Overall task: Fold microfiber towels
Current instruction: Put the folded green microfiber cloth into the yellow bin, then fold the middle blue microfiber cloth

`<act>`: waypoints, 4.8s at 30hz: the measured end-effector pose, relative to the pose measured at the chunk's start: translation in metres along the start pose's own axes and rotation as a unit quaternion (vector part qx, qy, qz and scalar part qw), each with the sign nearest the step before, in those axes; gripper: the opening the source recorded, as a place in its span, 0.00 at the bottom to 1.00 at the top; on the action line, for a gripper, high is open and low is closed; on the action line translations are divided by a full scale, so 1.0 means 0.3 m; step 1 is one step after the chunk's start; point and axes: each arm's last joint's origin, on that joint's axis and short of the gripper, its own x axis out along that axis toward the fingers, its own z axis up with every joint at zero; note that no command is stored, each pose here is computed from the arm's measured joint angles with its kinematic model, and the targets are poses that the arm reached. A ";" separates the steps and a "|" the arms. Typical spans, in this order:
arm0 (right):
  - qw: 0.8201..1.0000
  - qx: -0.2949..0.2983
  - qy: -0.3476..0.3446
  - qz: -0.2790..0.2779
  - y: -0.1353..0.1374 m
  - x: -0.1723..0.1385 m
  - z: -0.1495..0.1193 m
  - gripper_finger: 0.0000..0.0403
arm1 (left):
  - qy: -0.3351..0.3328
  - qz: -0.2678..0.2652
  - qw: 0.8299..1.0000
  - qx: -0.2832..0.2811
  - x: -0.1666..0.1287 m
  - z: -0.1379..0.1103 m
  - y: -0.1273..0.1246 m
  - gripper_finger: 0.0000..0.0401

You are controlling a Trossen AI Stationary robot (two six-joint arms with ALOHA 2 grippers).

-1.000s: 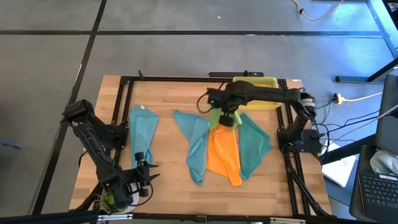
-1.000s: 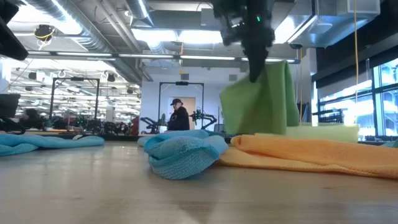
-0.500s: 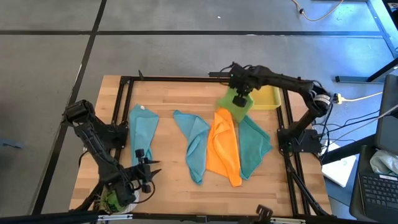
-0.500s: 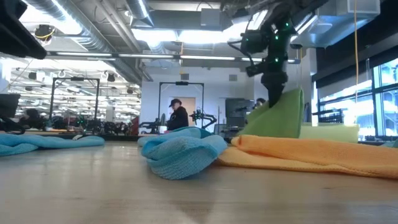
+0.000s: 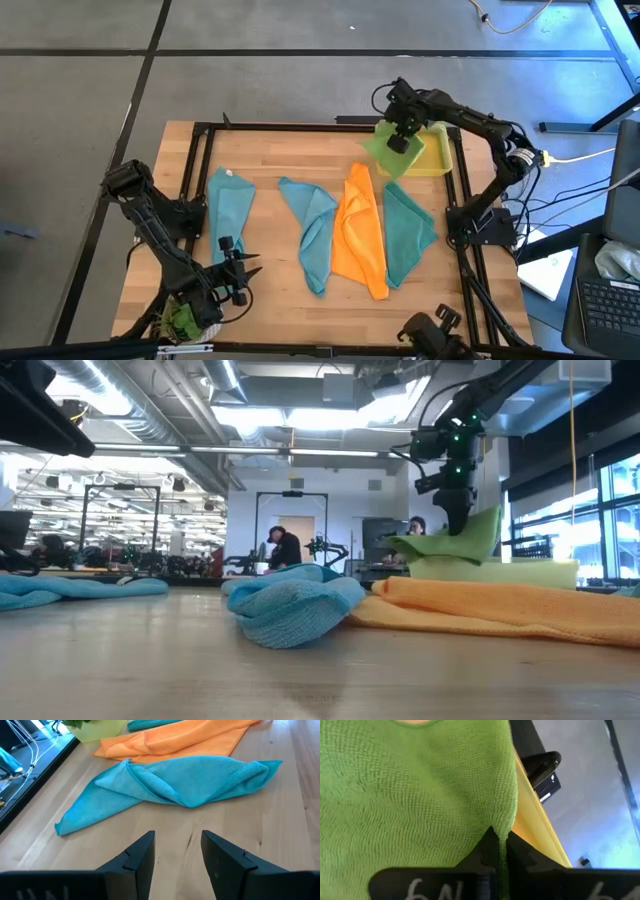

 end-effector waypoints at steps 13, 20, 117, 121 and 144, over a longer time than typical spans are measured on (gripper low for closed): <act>0.993 -0.072 0.093 -0.006 -0.036 0.170 -0.008 0.02 | 0.000 0.000 1.000 -0.019 0.000 0.000 0.000 0.38; 0.983 -0.123 0.125 -0.062 -0.044 0.215 0.001 0.03 | 0.003 0.005 1.000 -0.023 0.009 0.004 0.005 0.38; 0.875 0.089 -0.094 0.467 0.693 0.161 0.007 0.40 | 0.176 0.060 0.979 0.078 0.622 0.287 0.605 0.38; 0.858 0.109 -0.081 0.495 0.711 0.184 0.018 0.40 | 0.170 0.059 0.979 0.095 0.627 0.291 0.614 0.38; 0.866 0.176 -0.098 0.457 0.684 0.267 0.075 0.40 | 0.162 0.031 0.975 0.147 0.582 0.306 0.596 0.38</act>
